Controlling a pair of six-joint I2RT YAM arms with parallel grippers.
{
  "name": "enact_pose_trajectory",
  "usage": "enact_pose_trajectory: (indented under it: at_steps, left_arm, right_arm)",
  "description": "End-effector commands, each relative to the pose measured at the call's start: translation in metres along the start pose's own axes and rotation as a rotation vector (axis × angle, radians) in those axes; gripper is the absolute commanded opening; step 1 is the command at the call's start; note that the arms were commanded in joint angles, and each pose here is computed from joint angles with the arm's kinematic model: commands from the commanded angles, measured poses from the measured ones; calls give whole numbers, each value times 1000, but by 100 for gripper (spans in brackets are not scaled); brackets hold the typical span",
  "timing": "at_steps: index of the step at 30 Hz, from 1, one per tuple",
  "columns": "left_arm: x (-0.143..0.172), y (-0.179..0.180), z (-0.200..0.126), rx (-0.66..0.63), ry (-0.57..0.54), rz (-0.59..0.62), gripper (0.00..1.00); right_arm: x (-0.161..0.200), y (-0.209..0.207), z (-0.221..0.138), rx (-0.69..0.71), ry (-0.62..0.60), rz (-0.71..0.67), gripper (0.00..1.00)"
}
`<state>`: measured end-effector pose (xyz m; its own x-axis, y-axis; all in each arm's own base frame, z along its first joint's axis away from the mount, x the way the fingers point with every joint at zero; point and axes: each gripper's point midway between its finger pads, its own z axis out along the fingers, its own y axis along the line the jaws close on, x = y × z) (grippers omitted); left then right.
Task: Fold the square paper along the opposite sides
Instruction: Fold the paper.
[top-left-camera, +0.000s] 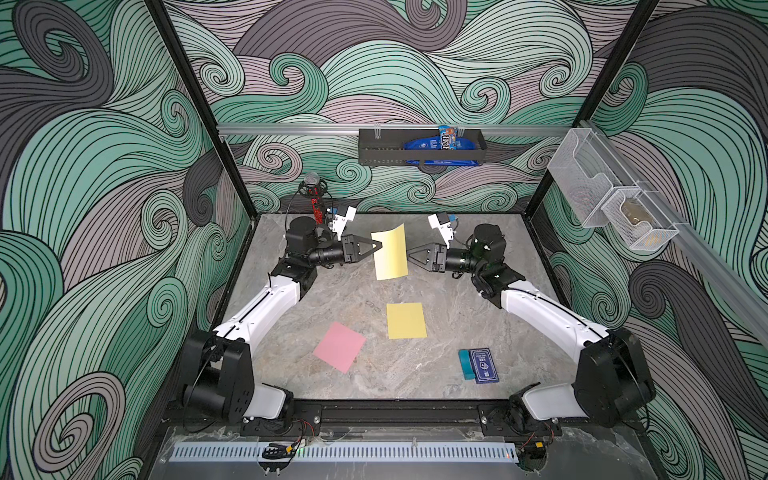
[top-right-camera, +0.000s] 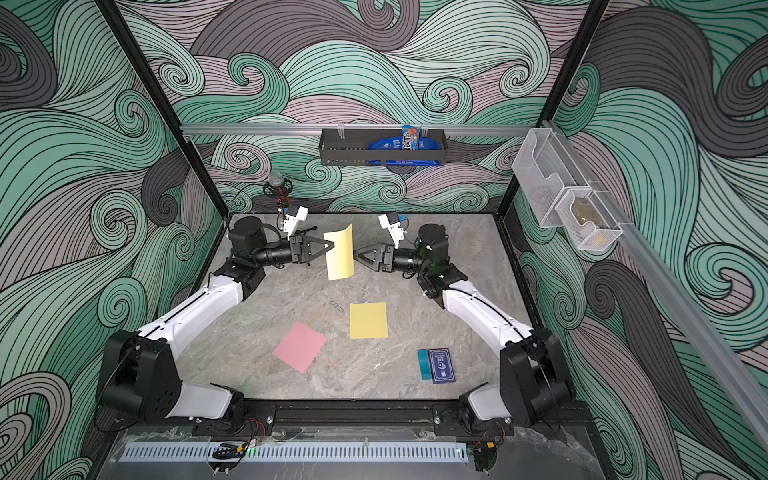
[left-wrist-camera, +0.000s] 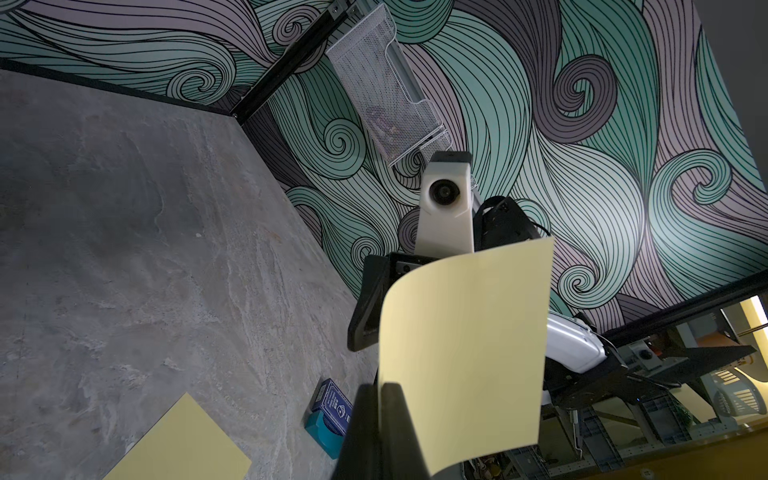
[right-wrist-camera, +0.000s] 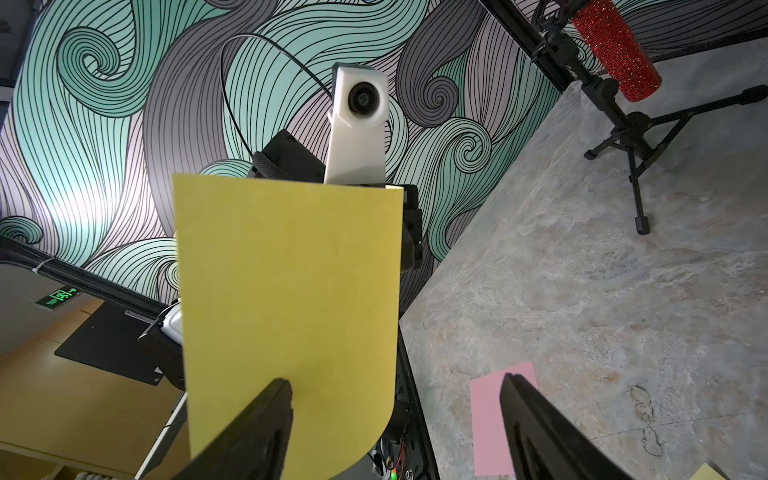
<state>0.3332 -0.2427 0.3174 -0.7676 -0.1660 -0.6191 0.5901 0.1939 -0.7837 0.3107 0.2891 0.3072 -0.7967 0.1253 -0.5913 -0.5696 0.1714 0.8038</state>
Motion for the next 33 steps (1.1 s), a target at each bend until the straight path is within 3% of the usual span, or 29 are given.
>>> enact_pose_trajectory:
  at_steps: [1, 12, 21, 33]
  left_arm:
    - [-1, -4, -4, -2, -8, 29, 0]
    - [-3, -12, -4, 28, -7, 21, 0]
    - [-5, -19, -4, 57, -8, 14, 0]
    - [-7, -24, -5, 75, -9, 9, 0]
  right_arm:
    - [-10, 21, 2, -35, -29, -54, 84]
    - [5, 26, 27, -87, 26, -76, 83]
    - [8, 30, 32, -153, 43, -112, 72]
    - [17, 25, 41, -191, 91, -96, 66]
